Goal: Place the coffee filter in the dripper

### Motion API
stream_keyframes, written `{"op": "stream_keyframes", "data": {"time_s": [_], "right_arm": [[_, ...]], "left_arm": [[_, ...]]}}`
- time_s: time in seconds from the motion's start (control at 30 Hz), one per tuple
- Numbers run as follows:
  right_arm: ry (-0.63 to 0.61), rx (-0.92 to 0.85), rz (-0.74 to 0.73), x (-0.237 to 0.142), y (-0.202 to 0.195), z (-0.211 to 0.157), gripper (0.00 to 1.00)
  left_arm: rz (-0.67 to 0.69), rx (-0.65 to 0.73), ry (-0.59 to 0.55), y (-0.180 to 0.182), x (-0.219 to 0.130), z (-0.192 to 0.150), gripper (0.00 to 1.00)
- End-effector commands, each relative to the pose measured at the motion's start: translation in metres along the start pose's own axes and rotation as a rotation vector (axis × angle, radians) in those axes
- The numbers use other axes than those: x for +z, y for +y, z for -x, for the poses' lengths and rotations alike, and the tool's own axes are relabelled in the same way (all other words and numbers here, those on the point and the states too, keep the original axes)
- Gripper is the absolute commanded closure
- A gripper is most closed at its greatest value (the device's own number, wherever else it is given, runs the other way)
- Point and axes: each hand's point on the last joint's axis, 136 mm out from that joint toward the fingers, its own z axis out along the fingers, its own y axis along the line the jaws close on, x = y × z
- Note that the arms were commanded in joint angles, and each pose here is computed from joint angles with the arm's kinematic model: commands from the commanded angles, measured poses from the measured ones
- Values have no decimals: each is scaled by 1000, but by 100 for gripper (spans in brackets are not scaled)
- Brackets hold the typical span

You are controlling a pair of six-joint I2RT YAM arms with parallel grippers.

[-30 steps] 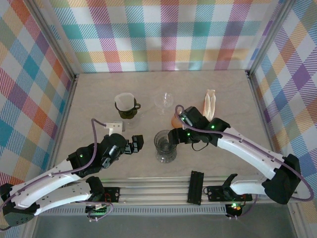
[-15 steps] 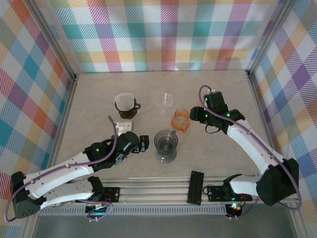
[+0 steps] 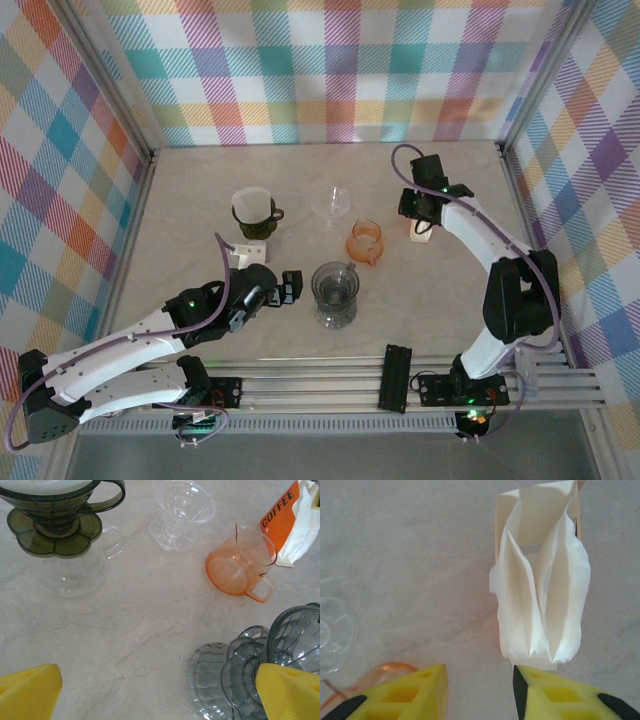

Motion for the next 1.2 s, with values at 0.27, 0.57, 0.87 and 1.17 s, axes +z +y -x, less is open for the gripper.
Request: {"op": "stream_keyframes", "data": {"time_s": [0.27, 0.57, 0.87, 1.17], "right_arm": [[-43, -8, -120, 15, -11, 27, 67], [-17, -28, -137, 29, -8, 30, 67], [-6, -54, -191, 34, -15, 30, 69], [0, -73, -214, 38, -18, 31, 76]], "left_arm": [[-23, 39, 5, -6, 3, -1, 0], [-24, 39, 6, -5, 3, -2, 0], [-17, 41, 5, -4, 3, -2, 0], [-15, 41, 7, -3, 2, -3, 0]]}}
